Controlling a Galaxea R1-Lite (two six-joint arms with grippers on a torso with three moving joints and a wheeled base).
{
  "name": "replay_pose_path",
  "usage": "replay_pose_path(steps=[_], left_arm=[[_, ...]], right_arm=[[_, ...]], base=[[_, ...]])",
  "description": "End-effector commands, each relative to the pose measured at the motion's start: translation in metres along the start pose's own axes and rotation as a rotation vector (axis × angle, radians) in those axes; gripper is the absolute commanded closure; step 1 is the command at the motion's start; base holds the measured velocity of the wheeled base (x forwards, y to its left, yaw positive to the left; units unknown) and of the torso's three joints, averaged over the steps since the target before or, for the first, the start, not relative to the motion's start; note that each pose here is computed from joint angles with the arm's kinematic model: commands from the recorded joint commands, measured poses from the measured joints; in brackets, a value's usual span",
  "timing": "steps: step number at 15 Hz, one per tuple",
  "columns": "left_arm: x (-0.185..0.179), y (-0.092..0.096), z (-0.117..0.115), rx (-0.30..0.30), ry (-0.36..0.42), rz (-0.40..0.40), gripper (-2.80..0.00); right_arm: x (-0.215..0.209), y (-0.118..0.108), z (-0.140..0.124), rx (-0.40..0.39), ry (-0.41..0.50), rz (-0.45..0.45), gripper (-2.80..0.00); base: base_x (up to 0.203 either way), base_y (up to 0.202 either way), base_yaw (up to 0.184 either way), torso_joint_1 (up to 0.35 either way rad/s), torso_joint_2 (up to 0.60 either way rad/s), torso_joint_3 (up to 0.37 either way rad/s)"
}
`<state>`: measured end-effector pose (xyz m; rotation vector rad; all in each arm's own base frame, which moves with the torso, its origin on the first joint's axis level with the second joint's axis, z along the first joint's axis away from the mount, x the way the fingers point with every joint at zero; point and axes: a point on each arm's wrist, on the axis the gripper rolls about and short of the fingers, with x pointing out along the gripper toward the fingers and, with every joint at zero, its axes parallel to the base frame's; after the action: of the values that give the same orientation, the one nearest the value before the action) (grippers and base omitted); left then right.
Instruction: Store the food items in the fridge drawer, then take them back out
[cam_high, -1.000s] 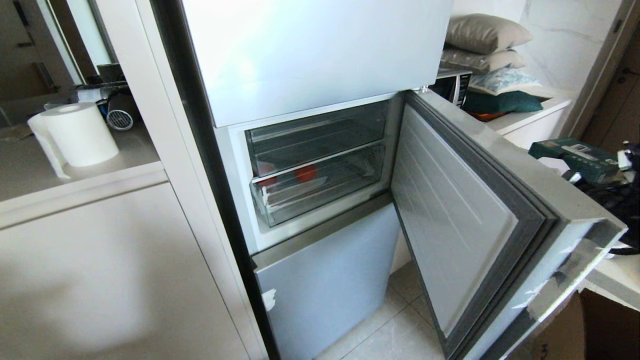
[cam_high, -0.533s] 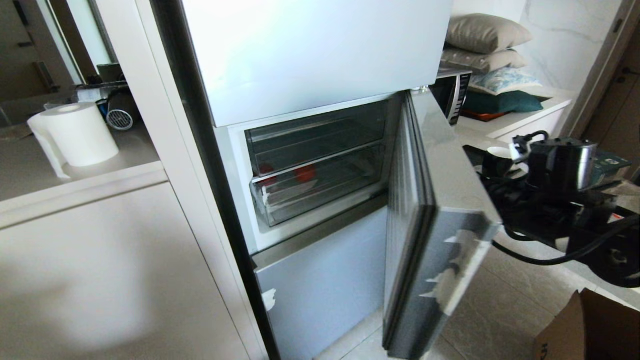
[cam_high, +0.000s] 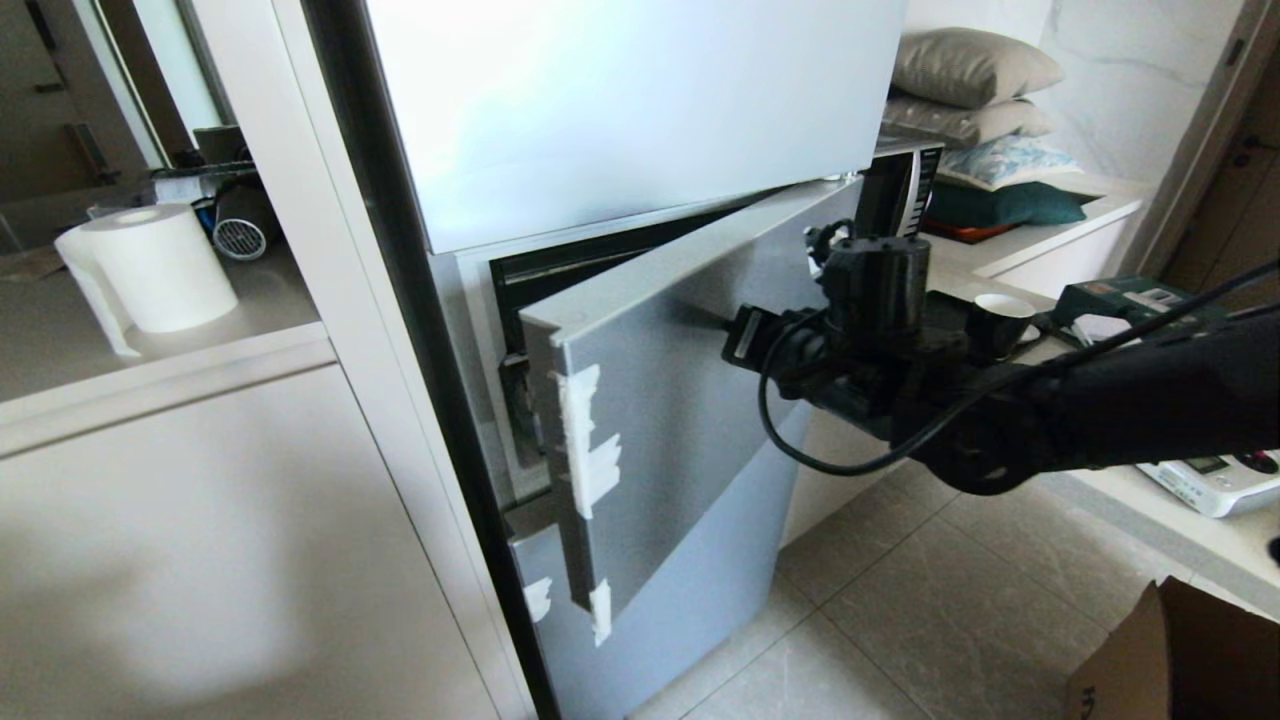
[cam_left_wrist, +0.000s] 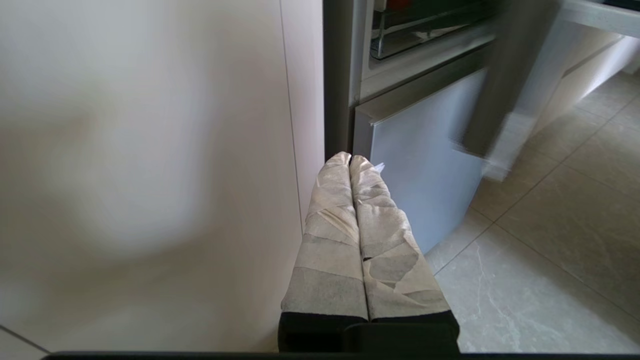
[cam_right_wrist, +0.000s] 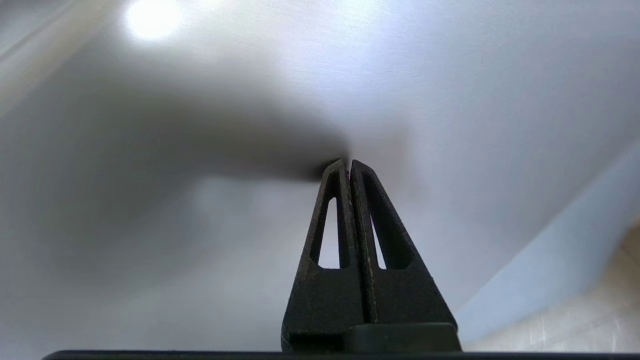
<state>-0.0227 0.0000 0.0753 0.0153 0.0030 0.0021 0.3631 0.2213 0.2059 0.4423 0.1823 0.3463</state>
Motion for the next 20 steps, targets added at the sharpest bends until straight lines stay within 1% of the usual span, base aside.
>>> replay_pose_path(steps=[1,2,3,4,8,10,11,13,15,16,17,18,19,20], left_arm=[[0.000,0.000,0.000,0.000,0.000,0.001,0.00],[0.000,0.000,0.000,0.000,0.000,0.001,0.00],[0.000,0.000,0.000,0.000,0.000,0.001,0.00],[0.000,0.000,0.000,0.000,0.000,0.001,0.00],[0.000,0.000,0.000,0.000,0.000,0.001,0.00],[0.000,0.000,0.000,0.000,0.000,0.001,0.00],[0.000,0.000,0.000,0.000,0.000,0.001,0.00],[0.000,0.000,0.000,0.000,0.001,0.001,0.00],[0.000,0.000,0.000,0.000,0.000,0.001,0.00],[0.000,0.000,0.000,0.000,0.000,0.001,0.00],[0.000,0.000,0.000,0.000,0.000,0.001,0.00],[0.000,0.000,0.000,0.000,0.000,0.001,0.00],[0.000,0.000,0.000,0.000,0.000,0.001,0.00],[0.000,0.000,0.000,0.000,0.000,0.001,0.00]], right_arm=[[0.048,-0.005,-0.044,-0.027,0.062,0.019,0.00],[0.051,-0.005,-0.048,-0.030,0.081,0.049,0.00],[0.045,-0.003,-0.044,-0.029,0.079,0.068,0.00],[0.033,0.000,-0.035,-0.026,0.064,0.089,0.00],[-0.051,0.012,0.002,-0.017,0.047,0.239,0.00],[-0.078,0.009,0.006,-0.017,0.065,0.287,0.00],[-0.083,0.008,0.006,-0.021,0.071,0.292,0.00],[-0.106,0.004,0.005,-0.029,0.087,0.285,0.00],[-0.152,-0.001,0.007,-0.048,0.082,0.288,0.00],[-0.177,-0.006,0.006,-0.077,0.071,0.282,0.00],[-0.203,-0.013,0.004,-0.118,0.049,0.256,0.00],[-0.228,-0.022,0.002,-0.158,0.010,0.207,0.00],[-0.250,-0.036,-0.007,-0.196,-0.011,0.129,0.00],[-0.271,-0.055,-0.019,-0.236,-0.018,0.048,0.00]], base=[[0.000,0.000,0.000,0.000,0.00,0.000],[0.000,0.000,0.000,0.000,0.00,0.000],[0.000,0.000,0.000,0.000,0.00,0.000],[0.000,0.000,0.000,0.000,0.00,0.000],[0.000,0.000,0.000,0.000,0.00,0.000],[0.000,0.000,0.000,0.000,0.00,0.000],[0.000,0.000,0.000,0.000,0.00,0.000],[0.000,0.000,0.000,0.000,0.00,0.000],[0.000,0.000,0.000,0.000,0.00,0.000],[0.000,0.000,0.000,0.000,0.00,0.000],[0.000,0.000,0.000,0.000,0.00,0.000],[0.000,0.000,0.000,0.000,0.00,0.000],[0.000,0.000,0.000,0.000,0.00,0.000],[0.000,0.000,0.000,0.000,0.00,0.000]])
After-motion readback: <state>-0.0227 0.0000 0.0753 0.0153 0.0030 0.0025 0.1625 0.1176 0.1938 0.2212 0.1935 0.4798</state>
